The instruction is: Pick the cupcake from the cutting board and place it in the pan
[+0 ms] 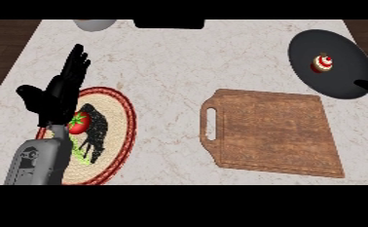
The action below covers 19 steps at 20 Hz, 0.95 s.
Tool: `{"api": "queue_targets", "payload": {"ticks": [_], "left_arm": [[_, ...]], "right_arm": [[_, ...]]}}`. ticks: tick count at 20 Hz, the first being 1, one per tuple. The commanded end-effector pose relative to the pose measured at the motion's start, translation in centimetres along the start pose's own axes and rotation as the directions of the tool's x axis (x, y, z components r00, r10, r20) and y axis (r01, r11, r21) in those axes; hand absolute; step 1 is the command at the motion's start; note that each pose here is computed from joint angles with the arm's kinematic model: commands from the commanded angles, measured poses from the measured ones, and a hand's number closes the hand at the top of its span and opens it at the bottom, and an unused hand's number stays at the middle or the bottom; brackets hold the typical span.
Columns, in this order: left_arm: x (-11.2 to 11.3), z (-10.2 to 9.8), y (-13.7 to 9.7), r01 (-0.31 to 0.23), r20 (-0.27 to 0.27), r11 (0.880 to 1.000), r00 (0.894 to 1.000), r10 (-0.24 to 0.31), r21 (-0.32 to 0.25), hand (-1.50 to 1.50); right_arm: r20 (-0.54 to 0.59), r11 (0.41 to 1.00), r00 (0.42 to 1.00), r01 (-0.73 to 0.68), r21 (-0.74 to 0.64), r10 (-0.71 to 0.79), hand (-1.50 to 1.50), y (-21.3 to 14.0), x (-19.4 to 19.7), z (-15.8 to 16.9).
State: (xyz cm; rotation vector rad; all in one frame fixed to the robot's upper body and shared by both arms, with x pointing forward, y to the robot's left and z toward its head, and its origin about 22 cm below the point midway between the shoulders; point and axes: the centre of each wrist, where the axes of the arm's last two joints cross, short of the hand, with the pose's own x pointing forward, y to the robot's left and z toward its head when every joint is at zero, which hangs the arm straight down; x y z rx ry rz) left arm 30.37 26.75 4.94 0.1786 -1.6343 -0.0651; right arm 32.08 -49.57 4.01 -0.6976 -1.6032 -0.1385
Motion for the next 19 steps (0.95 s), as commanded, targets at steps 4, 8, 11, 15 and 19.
{"api": "queue_targets", "payload": {"ticks": [4, 8, 11, 15, 19], "left_arm": [[-1.2, 1.0, 2.4, 0.005, -0.027, 0.999, 1.0, -0.004, 0.038, 0.0], [-0.8, 0.9, 1.6, 0.007, -0.02, 1.0, 1.0, -0.007, 0.03, 0.0], [-0.2, 1.9, 1.0, 0.026, -0.024, 0.998, 0.999, -0.025, 0.053, 0.0], [-0.6, 1.5, 1.2, 0.014, -0.027, 0.999, 1.0, -0.012, 0.048, 0.0], [-1.8, 1.3, 2.2, 0.008, -0.021, 0.998, 1.0, -0.007, 0.054, 0.0]], "right_arm": [[0.053, 0.986, 0.989, 0.134, 0.104, -0.14, -1.5, -3.5, -3.2, 3.2], [0.058, 0.985, 0.989, 0.129, 0.114, -0.136, -1.5, -7.5, -3.1, 4.3], [0.072, 0.987, 0.989, 0.12, 0.109, -0.128, -1.5, -8.6, -4.3, 6.4], [0.043, 0.982, 0.991, 0.116, 0.149, -0.124, -1.5, -8.7, -3.6, 7.2], [0.049, 0.987, 0.997, 0.055, 0.148, -0.063, -1.5, -9.0, -2.0, 8.7]]}}
